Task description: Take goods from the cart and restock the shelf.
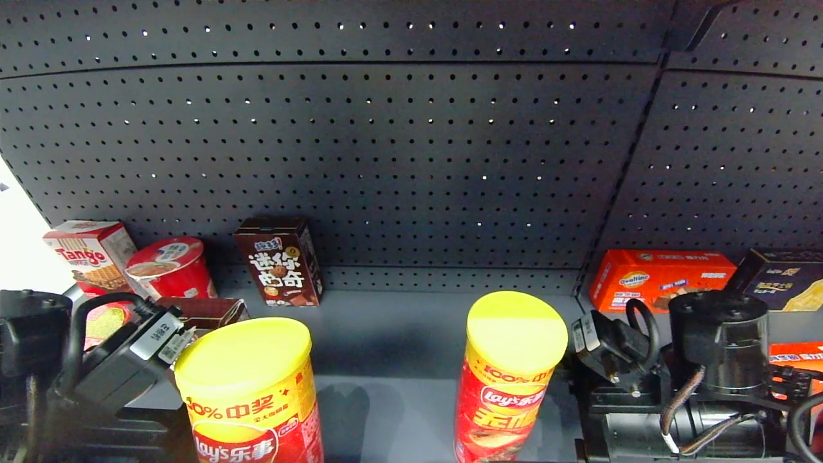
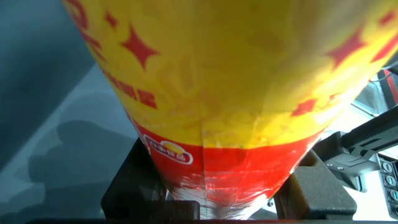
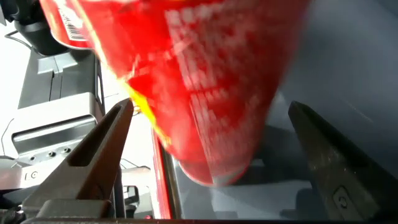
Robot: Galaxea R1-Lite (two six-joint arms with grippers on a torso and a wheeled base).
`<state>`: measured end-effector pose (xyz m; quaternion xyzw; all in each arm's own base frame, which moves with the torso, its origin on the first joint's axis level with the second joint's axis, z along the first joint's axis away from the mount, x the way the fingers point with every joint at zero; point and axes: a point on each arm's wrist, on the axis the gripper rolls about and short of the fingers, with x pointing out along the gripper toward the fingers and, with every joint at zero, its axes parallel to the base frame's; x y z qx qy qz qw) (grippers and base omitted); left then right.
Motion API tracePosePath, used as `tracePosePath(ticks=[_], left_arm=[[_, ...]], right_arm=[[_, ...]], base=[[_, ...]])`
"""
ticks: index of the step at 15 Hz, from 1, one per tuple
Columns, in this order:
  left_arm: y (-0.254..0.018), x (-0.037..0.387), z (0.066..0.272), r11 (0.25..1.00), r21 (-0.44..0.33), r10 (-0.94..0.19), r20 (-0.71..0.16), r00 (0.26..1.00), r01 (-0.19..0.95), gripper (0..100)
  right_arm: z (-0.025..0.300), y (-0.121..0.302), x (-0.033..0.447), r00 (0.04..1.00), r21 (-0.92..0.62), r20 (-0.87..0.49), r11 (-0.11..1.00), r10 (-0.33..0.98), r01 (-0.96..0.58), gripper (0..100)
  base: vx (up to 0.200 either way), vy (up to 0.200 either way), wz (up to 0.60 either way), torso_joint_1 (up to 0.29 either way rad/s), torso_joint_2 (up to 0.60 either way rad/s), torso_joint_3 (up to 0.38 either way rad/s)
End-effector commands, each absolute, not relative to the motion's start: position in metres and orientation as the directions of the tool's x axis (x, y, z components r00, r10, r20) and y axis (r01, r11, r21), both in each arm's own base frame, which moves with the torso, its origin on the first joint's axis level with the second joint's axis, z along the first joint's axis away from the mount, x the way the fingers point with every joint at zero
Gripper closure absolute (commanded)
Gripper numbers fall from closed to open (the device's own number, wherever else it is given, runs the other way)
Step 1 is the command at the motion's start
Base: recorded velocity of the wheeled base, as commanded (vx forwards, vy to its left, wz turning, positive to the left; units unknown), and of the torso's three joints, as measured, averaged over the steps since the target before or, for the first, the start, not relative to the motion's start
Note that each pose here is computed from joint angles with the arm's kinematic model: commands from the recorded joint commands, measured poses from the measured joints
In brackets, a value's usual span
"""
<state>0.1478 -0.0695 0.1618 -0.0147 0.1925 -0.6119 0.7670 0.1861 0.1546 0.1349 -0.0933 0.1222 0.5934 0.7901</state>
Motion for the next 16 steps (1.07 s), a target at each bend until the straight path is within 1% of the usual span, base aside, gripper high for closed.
tracePosePath(ticks=[1,2,4,7,8,10,12,13,14,16], left_arm=[[-0.07,0.148,0.162,0.249,-0.259,-0.945,-0.278,0.175,0.933,100],[-0.07,0.148,0.162,0.25,-0.256,-0.944,-0.277,0.177,0.934,100],[-0.07,0.148,0.162,0.249,-0.255,-0.945,-0.277,0.176,0.934,100],[-0.07,0.147,0.162,0.247,-0.253,-0.945,-0.275,0.175,0.936,100],[-0.07,0.147,0.162,0.246,-0.254,-0.945,-0.276,0.173,0.936,100],[-0.07,0.147,0.162,0.245,-0.249,-0.945,-0.276,0.173,0.937,100],[-0.07,0.148,0.165,0.248,-0.232,-0.945,-0.274,0.182,0.941,100],[-0.071,0.149,0.166,0.259,-0.209,-0.941,-0.275,0.198,0.943,100],[-0.071,0.15,0.167,0.271,-0.177,-0.938,-0.271,0.218,0.946,100],[-0.072,0.152,0.169,0.282,-0.156,-0.935,-0.268,0.234,0.947,100]], right_arm=[[0.142,0.145,0.181,0.287,-0.02,-0.282,0.294,0.915,-0.956,0],[0.15,0.138,0.178,0.311,-0.029,-0.257,0.315,0.915,-0.949,0],[0.163,0.133,0.172,0.328,-0.029,-0.219,0.33,0.919,-0.944,0],[0.184,0.121,0.154,0.332,-0.026,-0.209,0.334,0.92,-0.942,0],[0.197,0.111,0.14,0.339,-0.029,-0.209,0.341,0.917,-0.94,0],[0.211,0.101,0.124,0.354,-0.037,-0.206,0.355,0.912,-0.934,0],[0.231,0.085,0.103,0.402,-0.07,-0.171,0.396,0.899,-0.915,0],[0.24,0.078,0.093,0.431,-0.066,-0.156,0.426,0.889,-0.902,0],[0.25,0.07,0.083,0.47,-0.053,-0.151,0.468,0.869,-0.882,0],[0.261,0.061,0.074,0.532,-0.045,-0.178,0.534,0.828,-0.845,0]], base=[[0.0,0.0,0.0,0.0,0.0,0.0],[0.0,0.0,0.0,0.0,0.0,0.0],[0.0,0.0,0.0,0.0,0.0,0.0],[0.0,0.0,0.0,0.0,0.0,0.0],[0.0,0.0,0.0,0.0,0.0,0.0],[0.0,0.0,0.0,0.0,0.0,0.0],[0.0,0.0,0.0,0.0,0.0,0.0],[0.0,0.0,0.0,0.0,0.0,0.0],[0.0,0.0,0.0,0.0,0.0,0.0],[0.0,0.0,0.0,0.0,0.0,0.0]])
